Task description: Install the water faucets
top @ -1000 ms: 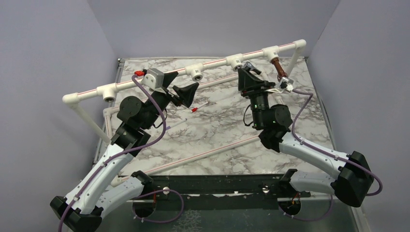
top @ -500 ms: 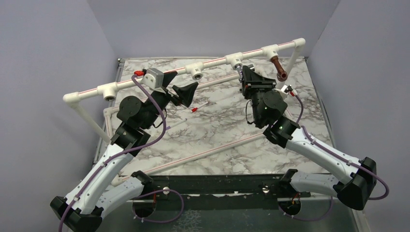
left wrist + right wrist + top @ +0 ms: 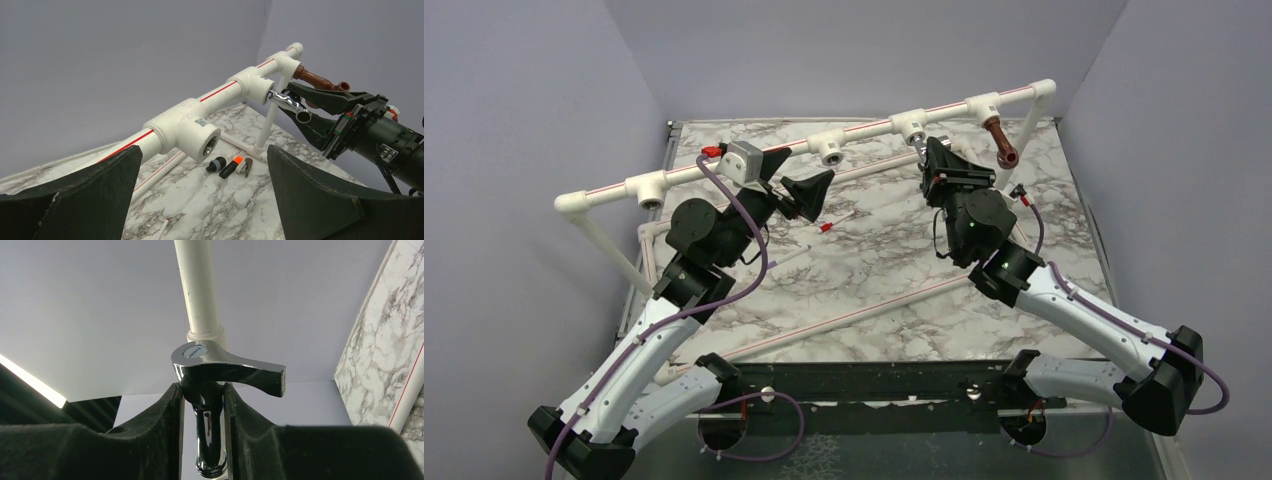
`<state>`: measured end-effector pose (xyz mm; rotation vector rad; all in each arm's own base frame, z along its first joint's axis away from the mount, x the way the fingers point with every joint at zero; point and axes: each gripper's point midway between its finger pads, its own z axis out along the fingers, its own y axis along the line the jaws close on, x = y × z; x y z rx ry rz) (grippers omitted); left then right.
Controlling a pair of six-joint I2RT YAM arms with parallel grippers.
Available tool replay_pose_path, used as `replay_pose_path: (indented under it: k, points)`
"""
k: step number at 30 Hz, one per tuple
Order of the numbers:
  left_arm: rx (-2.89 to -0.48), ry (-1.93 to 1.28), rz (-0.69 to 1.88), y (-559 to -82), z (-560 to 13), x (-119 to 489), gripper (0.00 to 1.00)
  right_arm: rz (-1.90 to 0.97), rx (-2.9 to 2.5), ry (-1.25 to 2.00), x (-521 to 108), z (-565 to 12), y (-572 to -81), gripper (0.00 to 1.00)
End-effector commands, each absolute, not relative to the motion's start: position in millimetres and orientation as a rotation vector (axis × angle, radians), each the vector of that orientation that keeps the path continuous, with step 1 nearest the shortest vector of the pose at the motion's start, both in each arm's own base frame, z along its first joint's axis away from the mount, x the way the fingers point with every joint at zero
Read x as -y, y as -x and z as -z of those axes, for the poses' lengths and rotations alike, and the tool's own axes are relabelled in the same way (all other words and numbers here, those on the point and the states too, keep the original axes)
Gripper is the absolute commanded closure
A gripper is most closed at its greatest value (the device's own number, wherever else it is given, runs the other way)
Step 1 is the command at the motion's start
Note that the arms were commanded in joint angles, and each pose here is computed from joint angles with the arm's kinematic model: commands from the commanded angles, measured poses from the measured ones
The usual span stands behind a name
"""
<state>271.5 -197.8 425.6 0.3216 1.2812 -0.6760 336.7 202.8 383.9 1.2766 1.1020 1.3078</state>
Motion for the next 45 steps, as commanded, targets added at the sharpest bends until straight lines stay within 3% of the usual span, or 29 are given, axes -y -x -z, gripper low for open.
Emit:
replay_pose_path:
  k: [1,8,13,22,30,37,45]
  points:
    - [-1.269,-0.314,0.667,-271,-427,195,0.04,-0.994,-1.276,-1.256,-187,-305,-343,0.66]
    - [-1.274,-0.314,0.663,-273,-426,195,0.04,-0.977,-1.272,-1.134,-181,-322,-335,0.39]
    - [-1.275,-0.315,0.662,-273,-425,196,0.04,-1.005,-1.272,-1.039,-181,-332,-327,0.27]
    - [-1.277,-0.316,0.662,-273,-425,196,0.04,-1.065,-1.302,-0.888,-185,-354,-308,0.26]
    - [-1.274,-0.315,0.664,-272,-426,196,0.04,-0.913,-1.356,-0.603,-177,-374,-290,0.29]
    - [-1.272,-0.315,0.667,-272,-427,196,0.04,-0.678,-1.356,-0.316,-163,-394,-281,0.29]
    - [-1.269,-0.316,0.667,-271,-427,196,0.04,-0.270,-1.287,0.222,-159,-412,-273,0.32]
